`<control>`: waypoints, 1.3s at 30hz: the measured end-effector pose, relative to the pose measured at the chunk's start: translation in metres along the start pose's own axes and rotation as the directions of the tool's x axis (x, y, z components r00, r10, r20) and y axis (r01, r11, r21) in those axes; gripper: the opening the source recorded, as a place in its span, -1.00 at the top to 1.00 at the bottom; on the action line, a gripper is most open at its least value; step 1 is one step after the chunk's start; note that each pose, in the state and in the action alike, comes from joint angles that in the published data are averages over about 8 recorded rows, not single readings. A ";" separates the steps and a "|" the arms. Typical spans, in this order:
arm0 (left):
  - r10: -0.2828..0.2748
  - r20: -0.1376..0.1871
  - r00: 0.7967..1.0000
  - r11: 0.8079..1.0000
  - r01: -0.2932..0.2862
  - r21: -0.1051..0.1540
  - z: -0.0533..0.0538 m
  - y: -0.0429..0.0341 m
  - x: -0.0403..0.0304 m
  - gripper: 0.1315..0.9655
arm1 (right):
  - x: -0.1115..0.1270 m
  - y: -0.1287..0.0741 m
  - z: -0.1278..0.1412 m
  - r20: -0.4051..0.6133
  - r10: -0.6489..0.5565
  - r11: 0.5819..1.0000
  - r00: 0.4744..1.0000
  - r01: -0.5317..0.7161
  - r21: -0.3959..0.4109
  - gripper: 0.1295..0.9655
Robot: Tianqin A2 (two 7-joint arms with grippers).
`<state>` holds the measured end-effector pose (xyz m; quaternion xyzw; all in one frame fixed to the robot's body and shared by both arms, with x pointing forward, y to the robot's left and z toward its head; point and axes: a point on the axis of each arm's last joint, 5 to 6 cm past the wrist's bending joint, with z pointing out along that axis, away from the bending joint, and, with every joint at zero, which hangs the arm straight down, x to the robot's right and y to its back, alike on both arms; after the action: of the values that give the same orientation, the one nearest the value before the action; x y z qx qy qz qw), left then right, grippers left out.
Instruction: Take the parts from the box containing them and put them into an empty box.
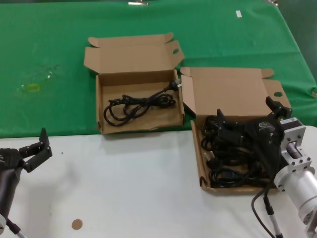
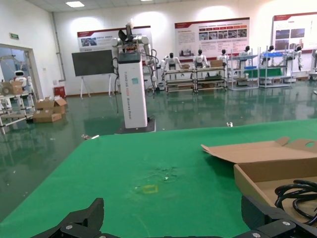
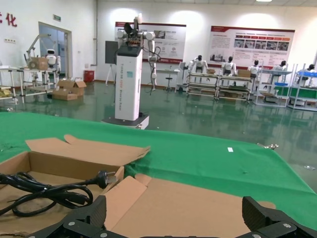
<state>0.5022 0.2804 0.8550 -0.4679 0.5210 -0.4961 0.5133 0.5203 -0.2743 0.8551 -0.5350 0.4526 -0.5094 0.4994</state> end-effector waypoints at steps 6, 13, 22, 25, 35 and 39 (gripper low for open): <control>0.000 0.000 1.000 1.000 0.000 0.000 0.000 0.0000 0.0000 -1.00 | 0.000 0.000 0.000 0.000 0.000 1.000 1.000 0.000 0.000 -1.00; 0.000 0.000 1.000 1.000 0.000 0.000 0.000 0.0000 0.0000 -1.00 | 0.000 0.000 0.000 0.000 0.000 1.000 1.000 0.000 0.000 -1.00; 0.000 0.000 1.000 1.000 0.000 0.000 0.000 0.0000 0.0000 -1.00 | 0.000 0.000 0.000 0.000 0.000 1.000 1.000 0.000 0.000 -1.00; 0.000 0.000 1.000 1.000 0.000 0.000 0.000 0.0000 0.0000 -1.00 | 0.000 0.000 0.000 0.000 0.000 1.000 1.000 0.000 0.000 -1.00; 0.000 0.000 1.000 1.000 0.000 0.000 0.000 0.0000 0.0000 -1.00 | 0.000 0.000 0.000 0.000 0.000 1.000 1.000 0.000 0.000 -1.00; 0.000 0.000 1.000 1.000 0.000 0.000 0.000 0.0000 0.0000 -1.00 | 0.000 0.000 0.000 0.000 0.000 1.000 1.000 0.000 0.000 -1.00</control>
<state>0.5022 0.2804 0.8550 -0.4679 0.5210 -0.4961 0.5133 0.5203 -0.2743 0.8551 -0.5350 0.4525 -0.5094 0.4994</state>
